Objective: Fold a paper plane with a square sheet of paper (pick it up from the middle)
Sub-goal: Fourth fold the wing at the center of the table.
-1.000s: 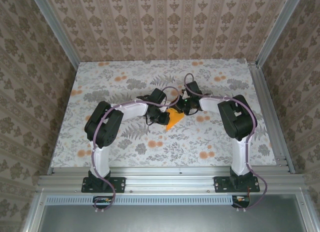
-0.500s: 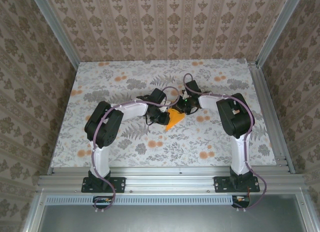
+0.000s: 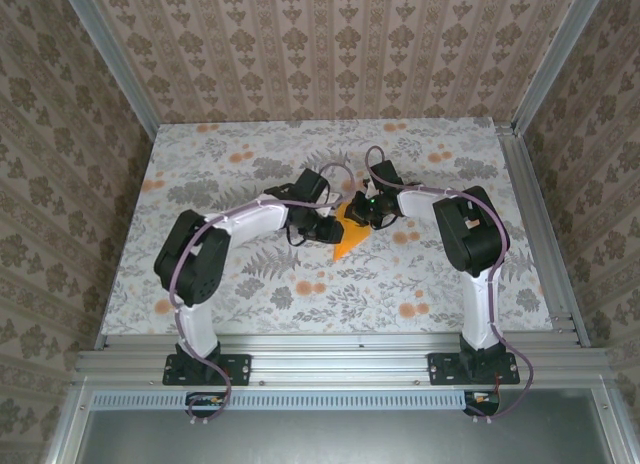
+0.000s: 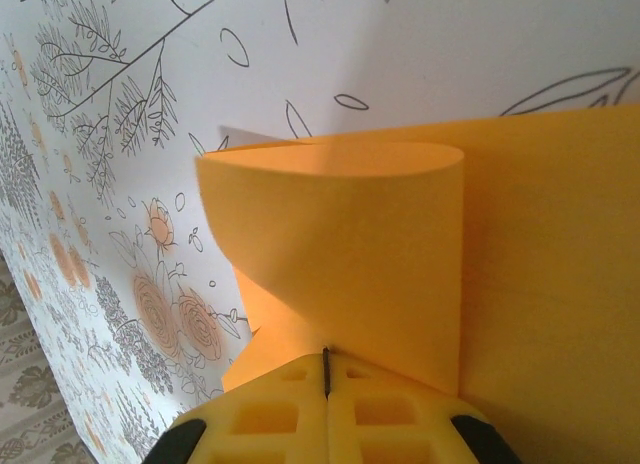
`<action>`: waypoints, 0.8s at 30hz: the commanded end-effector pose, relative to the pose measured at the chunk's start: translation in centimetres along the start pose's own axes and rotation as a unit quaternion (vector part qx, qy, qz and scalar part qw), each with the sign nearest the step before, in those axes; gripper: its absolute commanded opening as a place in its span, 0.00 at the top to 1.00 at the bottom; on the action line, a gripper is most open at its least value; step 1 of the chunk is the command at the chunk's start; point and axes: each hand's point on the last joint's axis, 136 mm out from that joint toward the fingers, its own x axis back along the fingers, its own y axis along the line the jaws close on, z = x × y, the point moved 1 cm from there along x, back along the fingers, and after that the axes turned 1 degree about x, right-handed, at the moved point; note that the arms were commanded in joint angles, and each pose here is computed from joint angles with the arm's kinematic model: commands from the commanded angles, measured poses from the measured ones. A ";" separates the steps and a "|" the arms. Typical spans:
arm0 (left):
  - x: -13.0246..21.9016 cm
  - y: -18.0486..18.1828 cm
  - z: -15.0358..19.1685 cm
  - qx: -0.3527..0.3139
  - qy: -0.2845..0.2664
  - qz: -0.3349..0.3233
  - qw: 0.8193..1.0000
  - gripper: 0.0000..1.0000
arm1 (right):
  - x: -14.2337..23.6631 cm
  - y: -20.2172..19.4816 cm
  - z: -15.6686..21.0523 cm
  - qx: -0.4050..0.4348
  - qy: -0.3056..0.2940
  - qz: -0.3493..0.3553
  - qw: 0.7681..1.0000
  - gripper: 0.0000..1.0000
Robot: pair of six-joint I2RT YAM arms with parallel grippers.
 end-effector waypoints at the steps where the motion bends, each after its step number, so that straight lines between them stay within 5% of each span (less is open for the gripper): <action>1: 0.8 -1.4 1.2 0.020 0.005 0.018 1.000 0.68 | -1.4 -4.7 1.0 -0.029 0.020 0.066 0.997 0.92; 24: -3.5 -0.4 2.7 0.001 0.033 -0.012 0.999 0.80 | -1.6 -4.5 1.3 -0.023 0.031 0.057 0.998 0.95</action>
